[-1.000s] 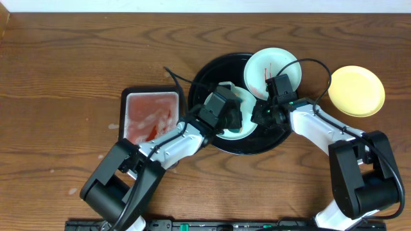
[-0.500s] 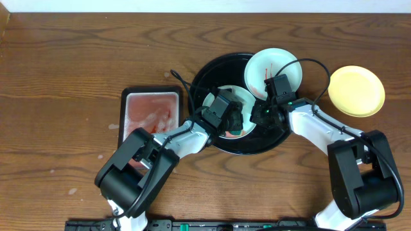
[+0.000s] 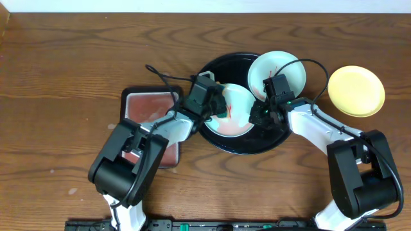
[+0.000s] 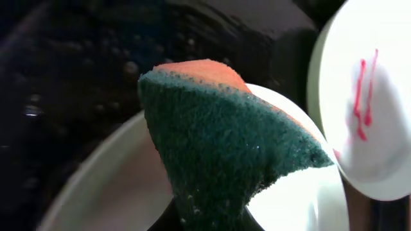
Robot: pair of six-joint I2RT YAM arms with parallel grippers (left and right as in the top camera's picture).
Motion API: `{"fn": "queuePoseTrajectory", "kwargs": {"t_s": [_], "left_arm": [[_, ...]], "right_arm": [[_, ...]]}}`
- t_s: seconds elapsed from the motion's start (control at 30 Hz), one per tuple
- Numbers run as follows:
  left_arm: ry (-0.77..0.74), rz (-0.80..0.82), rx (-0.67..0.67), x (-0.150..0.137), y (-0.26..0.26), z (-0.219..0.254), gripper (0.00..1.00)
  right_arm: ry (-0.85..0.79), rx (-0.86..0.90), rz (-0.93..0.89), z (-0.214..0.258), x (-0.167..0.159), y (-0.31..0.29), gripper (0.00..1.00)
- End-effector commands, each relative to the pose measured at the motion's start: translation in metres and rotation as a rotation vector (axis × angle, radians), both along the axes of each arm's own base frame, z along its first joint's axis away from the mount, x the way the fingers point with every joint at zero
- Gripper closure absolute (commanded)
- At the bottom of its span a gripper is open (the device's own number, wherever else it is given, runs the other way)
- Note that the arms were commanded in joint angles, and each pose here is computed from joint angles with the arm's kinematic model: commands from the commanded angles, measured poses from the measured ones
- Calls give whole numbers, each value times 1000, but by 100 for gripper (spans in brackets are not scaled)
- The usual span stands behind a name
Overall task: Clean dirty plates on tray and stack at the side
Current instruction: 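Scrub the light blue plate with the sponge in the left gripper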
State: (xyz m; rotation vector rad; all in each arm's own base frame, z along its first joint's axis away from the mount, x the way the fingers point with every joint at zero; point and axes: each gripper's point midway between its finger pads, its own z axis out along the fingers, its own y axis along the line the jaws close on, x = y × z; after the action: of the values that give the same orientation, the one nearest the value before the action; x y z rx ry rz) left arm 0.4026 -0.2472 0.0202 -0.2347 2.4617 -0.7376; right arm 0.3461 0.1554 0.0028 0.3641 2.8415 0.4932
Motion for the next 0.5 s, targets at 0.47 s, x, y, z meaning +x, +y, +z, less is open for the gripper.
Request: {"fn": "queuePoseTrajectory", "kwargs": {"t_s": [0.47], "left_arm": [[102, -269, 326, -44, 17, -38, 93]], "right_arm": [[70, -17, 45, -15, -19, 7, 99]]}}
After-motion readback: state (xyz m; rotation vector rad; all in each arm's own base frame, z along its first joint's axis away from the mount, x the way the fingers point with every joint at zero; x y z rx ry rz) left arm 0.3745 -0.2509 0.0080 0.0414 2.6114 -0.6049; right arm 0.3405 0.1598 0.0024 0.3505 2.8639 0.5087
